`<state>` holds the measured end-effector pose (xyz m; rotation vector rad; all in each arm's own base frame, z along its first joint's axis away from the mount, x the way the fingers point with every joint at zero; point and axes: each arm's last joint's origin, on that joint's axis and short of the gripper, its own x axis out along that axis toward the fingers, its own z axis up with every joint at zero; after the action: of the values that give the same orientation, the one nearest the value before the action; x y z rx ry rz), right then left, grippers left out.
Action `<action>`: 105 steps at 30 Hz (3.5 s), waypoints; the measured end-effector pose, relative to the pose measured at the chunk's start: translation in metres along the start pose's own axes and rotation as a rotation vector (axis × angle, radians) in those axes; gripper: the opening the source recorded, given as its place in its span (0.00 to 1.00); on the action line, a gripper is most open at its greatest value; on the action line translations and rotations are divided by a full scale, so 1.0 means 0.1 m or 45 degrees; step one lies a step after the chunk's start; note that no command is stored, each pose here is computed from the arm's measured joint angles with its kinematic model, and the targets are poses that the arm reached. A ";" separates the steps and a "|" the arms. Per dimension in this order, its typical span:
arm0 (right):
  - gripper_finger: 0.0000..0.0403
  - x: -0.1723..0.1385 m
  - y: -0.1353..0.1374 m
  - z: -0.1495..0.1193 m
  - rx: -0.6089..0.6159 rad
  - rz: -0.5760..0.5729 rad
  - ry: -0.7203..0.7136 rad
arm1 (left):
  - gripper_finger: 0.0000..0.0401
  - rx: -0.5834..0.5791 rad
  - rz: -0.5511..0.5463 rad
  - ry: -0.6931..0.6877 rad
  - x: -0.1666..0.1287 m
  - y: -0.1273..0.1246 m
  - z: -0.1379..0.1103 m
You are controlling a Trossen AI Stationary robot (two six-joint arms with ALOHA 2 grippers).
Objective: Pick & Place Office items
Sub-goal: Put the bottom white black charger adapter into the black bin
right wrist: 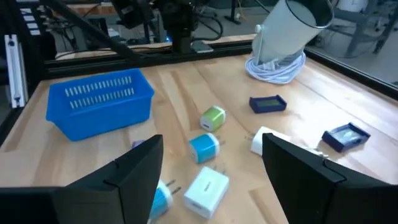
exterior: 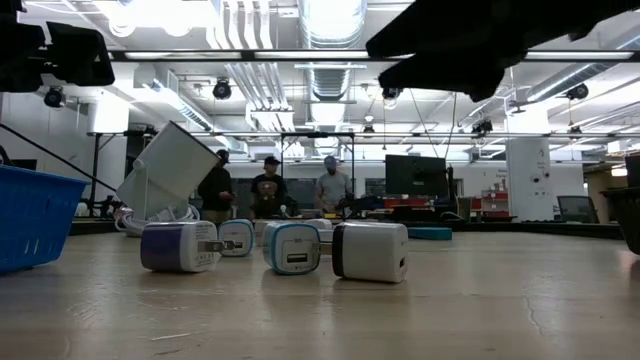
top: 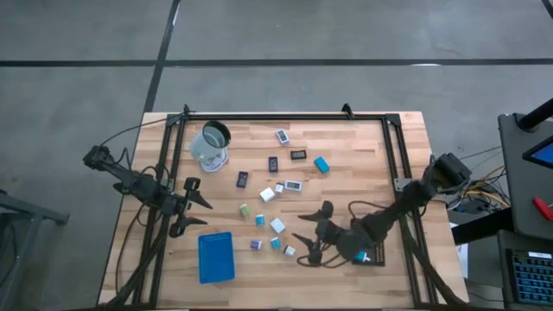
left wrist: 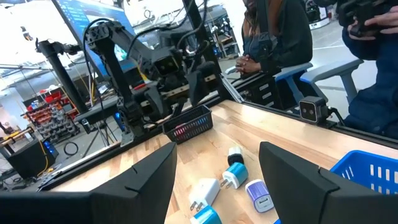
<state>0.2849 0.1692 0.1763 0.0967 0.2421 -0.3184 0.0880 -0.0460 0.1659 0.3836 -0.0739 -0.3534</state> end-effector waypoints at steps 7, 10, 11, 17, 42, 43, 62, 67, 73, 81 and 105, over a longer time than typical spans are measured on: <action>0.67 -0.18 0.20 -0.11 0.057 0.000 -0.026 | 0.58 0.001 0.000 0.000 0.00 0.00 0.00; 0.65 -0.19 0.25 -0.17 0.048 0.012 -0.015 | 0.58 0.000 0.000 0.000 0.00 0.00 0.00; 0.65 -0.18 0.27 -0.18 0.050 0.019 -0.009 | 0.58 0.001 0.000 0.000 0.00 0.00 0.00; 0.63 -0.06 0.39 -0.35 0.065 0.031 0.034 | 0.58 0.000 -0.001 0.001 0.00 0.00 0.00; 0.62 0.26 0.63 -0.91 0.082 -0.025 0.124 | 0.58 0.000 0.001 0.000 0.00 0.00 0.00; 0.62 0.26 0.63 -0.93 0.079 -0.025 0.129 | 0.58 0.000 0.000 0.000 0.00 0.00 0.00; 0.60 0.38 0.53 -1.04 0.135 -0.003 0.265 | 0.58 0.000 0.001 0.000 0.00 0.00 0.00; 0.60 0.41 0.50 -1.04 0.154 -0.002 0.284 | 0.58 0.000 0.000 0.000 0.00 0.00 0.00; 0.60 0.40 0.51 -1.04 0.154 0.002 0.286 | 0.58 0.000 0.001 0.000 0.00 0.00 0.00; 0.55 0.41 0.50 -1.04 0.153 -0.002 0.287 | 0.58 0.000 0.001 0.000 0.00 0.00 0.00; 0.34 0.41 0.50 -1.04 0.160 -0.004 0.287 | 0.58 0.000 0.001 0.000 0.00 0.00 0.00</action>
<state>0.3162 0.2178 0.0681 0.2571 0.4457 -0.3258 0.0880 -0.0460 0.1659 0.3835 -0.0740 -0.3528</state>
